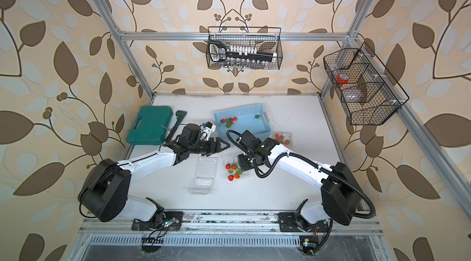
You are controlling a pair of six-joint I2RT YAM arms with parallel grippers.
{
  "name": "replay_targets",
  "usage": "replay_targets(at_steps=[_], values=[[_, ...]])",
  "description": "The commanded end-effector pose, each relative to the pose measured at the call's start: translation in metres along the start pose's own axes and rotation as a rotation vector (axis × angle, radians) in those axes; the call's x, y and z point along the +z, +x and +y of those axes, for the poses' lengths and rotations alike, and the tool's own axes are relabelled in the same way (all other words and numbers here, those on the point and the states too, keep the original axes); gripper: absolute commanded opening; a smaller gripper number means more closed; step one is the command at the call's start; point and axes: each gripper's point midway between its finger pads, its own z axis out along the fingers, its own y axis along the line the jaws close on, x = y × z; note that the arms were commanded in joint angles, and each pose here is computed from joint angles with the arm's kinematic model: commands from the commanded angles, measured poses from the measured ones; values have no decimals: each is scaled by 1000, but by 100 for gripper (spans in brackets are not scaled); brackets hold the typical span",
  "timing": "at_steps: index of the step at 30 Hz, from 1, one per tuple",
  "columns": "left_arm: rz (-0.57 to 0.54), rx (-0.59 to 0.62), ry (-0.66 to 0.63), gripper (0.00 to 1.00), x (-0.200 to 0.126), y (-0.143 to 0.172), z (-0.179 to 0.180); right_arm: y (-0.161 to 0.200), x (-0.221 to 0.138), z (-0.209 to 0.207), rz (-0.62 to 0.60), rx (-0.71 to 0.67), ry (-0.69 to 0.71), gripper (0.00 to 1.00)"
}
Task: Pack strawberries into containers
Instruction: Place the packing box at the center of the board, then close the packing box at the center of the board.
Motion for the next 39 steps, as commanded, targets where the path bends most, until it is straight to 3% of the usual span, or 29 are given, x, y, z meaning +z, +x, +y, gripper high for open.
replay_targets(at_steps=[1, 26, 35, 39], values=[[6, 5, 71, 78, 8, 1, -11, -6, 0, 4, -1, -2, -16, 6], [30, 138, 92, 78, 23, 23, 0, 17, 58, -17, 92, 6, 38, 7], [26, 169, 111, 78, 30, 24, 0, 17, 73, -23, 98, 28, 40, 15], [19, 184, 119, 78, 30, 21, -5, 15, 74, -23, 89, 34, 39, 24]])
